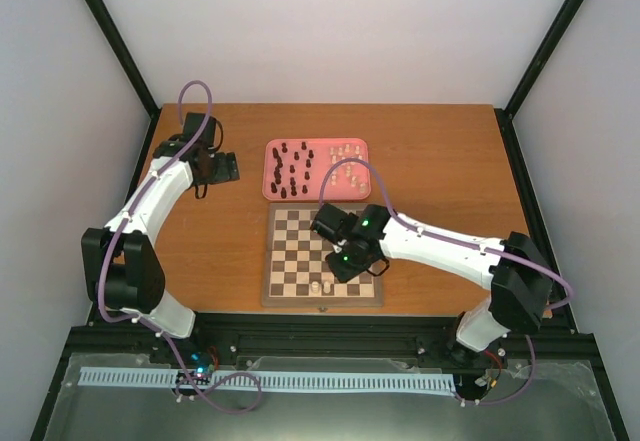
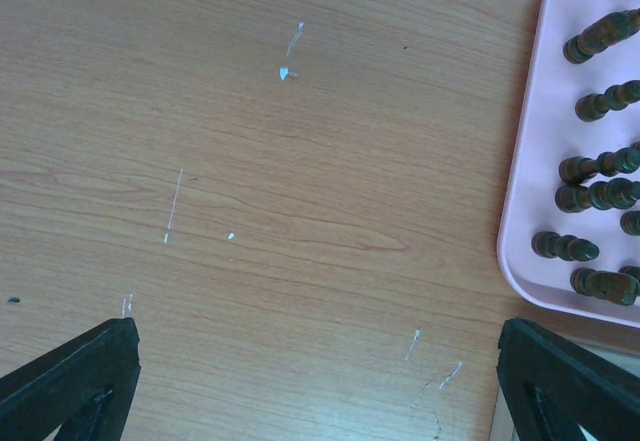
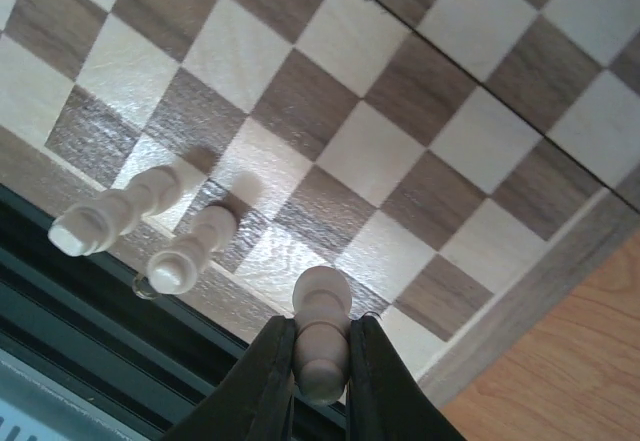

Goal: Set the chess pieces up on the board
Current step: Place the chess piece on the chessboard.

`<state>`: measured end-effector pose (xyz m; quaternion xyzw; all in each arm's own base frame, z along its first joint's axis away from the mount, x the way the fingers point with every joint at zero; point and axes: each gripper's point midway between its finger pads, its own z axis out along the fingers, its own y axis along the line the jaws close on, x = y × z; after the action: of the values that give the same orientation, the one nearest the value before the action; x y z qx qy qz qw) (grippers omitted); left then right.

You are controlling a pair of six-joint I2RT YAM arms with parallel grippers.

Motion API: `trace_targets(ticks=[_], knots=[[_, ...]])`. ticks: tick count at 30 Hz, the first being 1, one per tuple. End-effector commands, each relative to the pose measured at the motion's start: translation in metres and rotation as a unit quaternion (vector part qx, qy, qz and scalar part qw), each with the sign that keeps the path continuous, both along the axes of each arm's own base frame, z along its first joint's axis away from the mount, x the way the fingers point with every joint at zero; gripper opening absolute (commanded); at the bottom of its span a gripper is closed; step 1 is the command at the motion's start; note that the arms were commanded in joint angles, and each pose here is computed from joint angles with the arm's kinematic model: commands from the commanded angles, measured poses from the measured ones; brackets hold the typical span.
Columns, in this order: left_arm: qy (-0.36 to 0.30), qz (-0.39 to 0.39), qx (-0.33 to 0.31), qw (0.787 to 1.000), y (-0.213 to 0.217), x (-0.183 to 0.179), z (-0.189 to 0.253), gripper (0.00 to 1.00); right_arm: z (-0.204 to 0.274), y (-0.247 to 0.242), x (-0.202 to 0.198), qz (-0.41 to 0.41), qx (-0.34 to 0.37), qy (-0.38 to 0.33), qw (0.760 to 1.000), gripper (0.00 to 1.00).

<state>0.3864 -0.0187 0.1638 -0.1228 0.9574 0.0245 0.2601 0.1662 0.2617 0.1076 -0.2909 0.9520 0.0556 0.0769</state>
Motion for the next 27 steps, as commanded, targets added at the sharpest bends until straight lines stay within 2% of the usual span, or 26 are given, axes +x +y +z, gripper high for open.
trace_targets(ticks=[1, 17, 27], knots=[[-0.010, -0.012, -0.003, 1.000, -0.004, 0.003, 0.004, 1.00, -0.007, 0.011, -0.006, 0.005, 0.002, -0.002, 1.000, 0.09], [-0.013, -0.012, -0.002, 1.000, -0.004, 0.004, 0.004, 1.00, -0.025, 0.015, -0.034, 0.022, -0.019, 0.031, 0.999, 0.09], [-0.014, -0.012, -0.006, 1.000, -0.004, 0.000, 0.003, 1.00, -0.042, 0.011, -0.036, 0.011, -0.027, 0.030, 0.999, 0.09]])
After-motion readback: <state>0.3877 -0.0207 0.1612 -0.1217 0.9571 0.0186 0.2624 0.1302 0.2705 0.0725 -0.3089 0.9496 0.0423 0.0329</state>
